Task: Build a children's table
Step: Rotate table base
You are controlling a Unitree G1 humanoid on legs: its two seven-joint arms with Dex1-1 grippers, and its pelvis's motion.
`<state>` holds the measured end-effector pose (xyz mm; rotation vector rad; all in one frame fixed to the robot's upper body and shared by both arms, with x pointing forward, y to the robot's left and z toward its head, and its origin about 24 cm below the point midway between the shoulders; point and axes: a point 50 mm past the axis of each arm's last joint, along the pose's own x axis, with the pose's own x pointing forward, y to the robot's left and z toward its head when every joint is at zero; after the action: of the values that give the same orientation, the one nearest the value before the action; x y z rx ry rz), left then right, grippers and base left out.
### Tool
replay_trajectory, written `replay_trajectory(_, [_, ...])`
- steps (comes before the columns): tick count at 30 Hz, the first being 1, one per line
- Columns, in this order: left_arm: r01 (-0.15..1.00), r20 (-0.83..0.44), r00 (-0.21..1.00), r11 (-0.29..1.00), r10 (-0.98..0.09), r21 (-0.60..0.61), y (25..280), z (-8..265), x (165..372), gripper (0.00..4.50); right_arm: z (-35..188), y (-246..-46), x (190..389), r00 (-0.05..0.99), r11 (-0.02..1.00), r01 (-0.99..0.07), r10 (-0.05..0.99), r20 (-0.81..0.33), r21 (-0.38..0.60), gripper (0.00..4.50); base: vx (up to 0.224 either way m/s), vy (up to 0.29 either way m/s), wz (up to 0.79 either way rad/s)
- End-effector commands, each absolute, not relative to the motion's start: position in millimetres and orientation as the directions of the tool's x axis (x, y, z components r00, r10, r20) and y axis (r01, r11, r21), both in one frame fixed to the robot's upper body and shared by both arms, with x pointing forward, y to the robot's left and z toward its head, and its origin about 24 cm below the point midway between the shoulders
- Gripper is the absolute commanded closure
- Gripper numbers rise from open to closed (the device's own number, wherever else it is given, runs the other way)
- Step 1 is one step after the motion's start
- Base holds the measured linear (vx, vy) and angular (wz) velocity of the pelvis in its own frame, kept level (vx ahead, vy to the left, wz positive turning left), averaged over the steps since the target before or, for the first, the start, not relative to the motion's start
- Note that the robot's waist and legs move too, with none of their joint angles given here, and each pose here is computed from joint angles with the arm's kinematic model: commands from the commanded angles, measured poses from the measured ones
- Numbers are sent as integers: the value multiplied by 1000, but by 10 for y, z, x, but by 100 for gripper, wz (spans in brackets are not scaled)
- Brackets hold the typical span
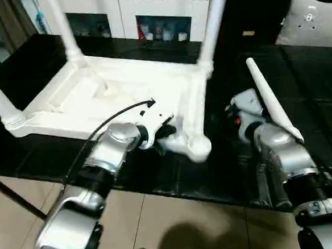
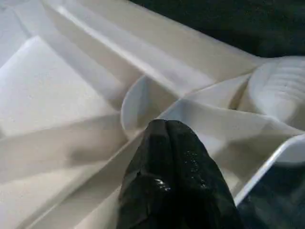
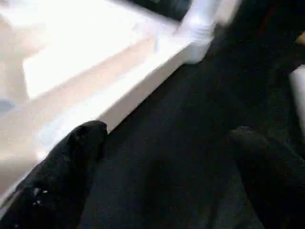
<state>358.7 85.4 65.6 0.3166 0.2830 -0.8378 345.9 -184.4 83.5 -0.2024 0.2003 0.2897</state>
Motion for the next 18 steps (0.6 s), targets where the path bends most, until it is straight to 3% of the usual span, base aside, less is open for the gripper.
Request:
replay_trajectory(1, [732,-239,675,673,-698,104,827,787,3606,445,959,-1895,3422,960,953,-257,233,-154,-159,0,0,0,0])
replay_trajectory(2, [726,-158,683,686,-713,43,793,829,3559,445,987,-1935,3384,977,970,-186,166,-131,-159,0,0,0,0])
replay_trajectory(4, [711,-116,701,702,-704,35,794,852,3518,445,977,-1941,3335,979,975,-164,142,-145,-149,0,0,0,0])
replay_trajectory(5, [678,-83,734,734,-674,36,825,863,3468,416,948,-1925,3262,975,977,-158,132,-177,-142,0,0,0,0])
replay_trajectory(6, [640,-54,768,768,-639,25,864,872,3424,416,924,-1911,3197,972,979,-147,117,-203,-142,0,0,0,0])
replay_trajectory(10, [534,-5,845,845,-534,-32,1027,915,3274,382,961,-1779,2996,973,980,-171,151,-177,-103,0,0,0,0])
replay_trajectory(15, [433,30,901,902,-433,10,1242,995,3061,362,955,-1668,2830,978,987,-156,151,-146,-28,0,0,0,0])
replay_trajectory(16, [380,27,924,925,-380,23,1343,1014,2981,331,961,-1593,2780,978,985,-171,169,-125,-7,0,0,0,0])
replay_trajectory(18, [347,20,937,938,-348,23,1401,1024,2944,325,978,-1543,2752,975,980,-198,195,-103,-12,0,0,0,0])
